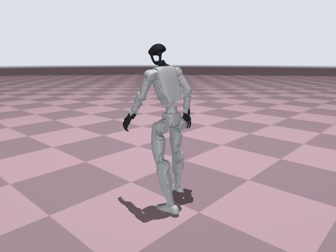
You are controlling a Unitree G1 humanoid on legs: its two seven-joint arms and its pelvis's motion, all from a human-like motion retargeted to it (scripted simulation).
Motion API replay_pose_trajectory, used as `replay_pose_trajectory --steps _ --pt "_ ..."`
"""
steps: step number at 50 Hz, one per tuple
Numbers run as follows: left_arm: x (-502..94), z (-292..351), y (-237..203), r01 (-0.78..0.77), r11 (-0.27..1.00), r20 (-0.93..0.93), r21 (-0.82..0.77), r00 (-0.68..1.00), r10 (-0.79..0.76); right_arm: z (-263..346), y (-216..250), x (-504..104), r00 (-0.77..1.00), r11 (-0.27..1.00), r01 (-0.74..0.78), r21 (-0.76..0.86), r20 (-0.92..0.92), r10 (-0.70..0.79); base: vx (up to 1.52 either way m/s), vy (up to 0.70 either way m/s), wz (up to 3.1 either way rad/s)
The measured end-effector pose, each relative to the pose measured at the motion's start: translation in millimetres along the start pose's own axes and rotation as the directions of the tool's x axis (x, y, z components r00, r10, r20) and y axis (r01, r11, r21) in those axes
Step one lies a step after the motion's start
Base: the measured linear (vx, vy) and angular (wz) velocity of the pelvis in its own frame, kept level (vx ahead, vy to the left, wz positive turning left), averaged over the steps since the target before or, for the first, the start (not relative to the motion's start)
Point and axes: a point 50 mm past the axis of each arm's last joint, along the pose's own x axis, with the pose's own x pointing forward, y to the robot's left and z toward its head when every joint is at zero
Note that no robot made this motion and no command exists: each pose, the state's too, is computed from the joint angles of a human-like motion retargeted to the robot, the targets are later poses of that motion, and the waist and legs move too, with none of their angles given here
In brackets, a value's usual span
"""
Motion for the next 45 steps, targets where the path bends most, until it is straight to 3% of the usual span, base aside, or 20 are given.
replay_pose_trajectory --steps 5,11,22,30,36,41,45 --pt "-3 -12 -14 0.084 0.996 -0.038 -0.032 0.996 -0.085 7 -15 6 0.998 0.995 0.049 0.082 -0.038 -0.047 0.46 -0.22 0.06" --pt "-7 44 -10 0.12 0.993 0.152 -0.023 0.982 -0.115 8 -15 6 0.998 0.996 0.038 0.075 -0.052 -0.034 0.4 -0.15 -0.12" --pt "-74 222 32 0.009 0.998 0.652 -0.06 0.758 0.033 24 -9 12 0.998 0.999 0.028 -0.019 -0.061 -0.029 0.36 -0.04 -0.23" --pt "-107 262 52 -0.105 0.994 0.792 -0.004 0.607 0.067 31 6 12 0.999 0.993 -0.049 -0.107 -0.024 0.047 0.41 0.11 -0.65" --pt "-70 232 51 -0.211 0.962 0.67 0.173 0.741 0.042 25 26 9 0.99 0.974 -0.14 -0.178 -0.009 0.14 0.49 0.24 -0.62" --pt "-21 155 61 -0.25 0.939 0.324 0.236 0.931 0.167 27 41 6 0.99 0.969 -0.129 -0.209 0.027 0.138 0.46 0.29 -0.27" --pt "-4 90 68 -0.224 0.949 0.094 0.222 0.974 0.207 33 49 3 0.986 0.97 -0.123 -0.212 0.082 0.143 0.37 0.28 -0.25"
